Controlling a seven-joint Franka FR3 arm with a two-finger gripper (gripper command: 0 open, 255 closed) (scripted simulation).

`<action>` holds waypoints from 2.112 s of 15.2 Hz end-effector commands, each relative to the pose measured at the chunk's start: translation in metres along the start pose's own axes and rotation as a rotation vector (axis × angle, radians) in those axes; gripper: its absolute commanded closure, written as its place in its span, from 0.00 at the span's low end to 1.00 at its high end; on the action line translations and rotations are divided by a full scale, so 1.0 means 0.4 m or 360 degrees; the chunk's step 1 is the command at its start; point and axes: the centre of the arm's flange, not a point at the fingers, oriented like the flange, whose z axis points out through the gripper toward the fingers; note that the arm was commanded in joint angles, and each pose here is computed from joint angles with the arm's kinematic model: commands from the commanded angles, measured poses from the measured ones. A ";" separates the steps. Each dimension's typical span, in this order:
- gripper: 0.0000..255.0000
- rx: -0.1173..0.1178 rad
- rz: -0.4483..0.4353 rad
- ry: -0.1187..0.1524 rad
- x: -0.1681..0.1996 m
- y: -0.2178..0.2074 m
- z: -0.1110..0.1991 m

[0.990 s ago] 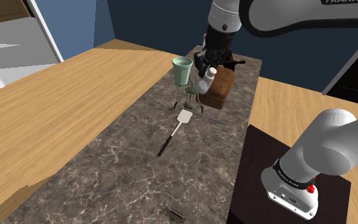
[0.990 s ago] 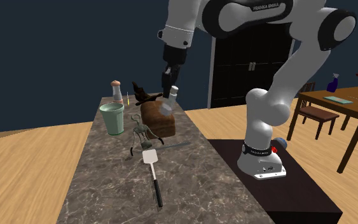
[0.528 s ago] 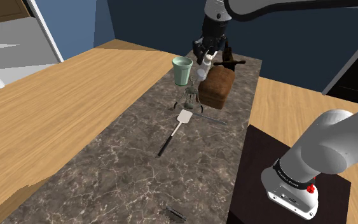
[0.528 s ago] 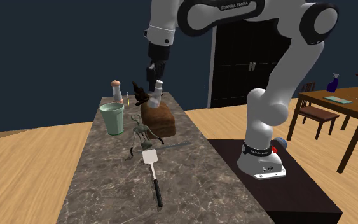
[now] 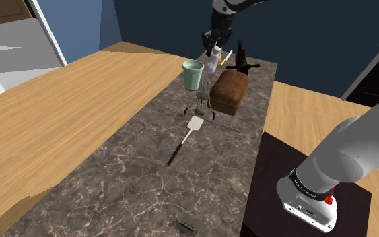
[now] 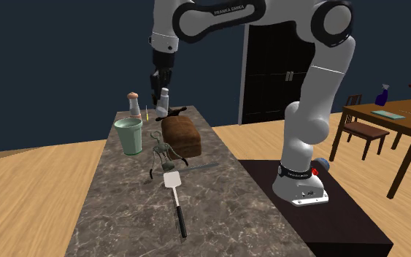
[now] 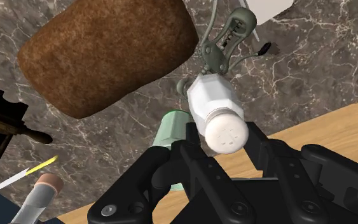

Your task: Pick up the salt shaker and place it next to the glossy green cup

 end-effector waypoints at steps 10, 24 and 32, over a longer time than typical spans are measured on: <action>1.00 -0.0001 -0.0002 0.0001 0.294 0.185 0.075; 1.00 -0.0001 -0.0002 0.0001 0.523 0.343 0.203; 1.00 -0.0001 -0.0002 0.0001 0.500 0.337 0.306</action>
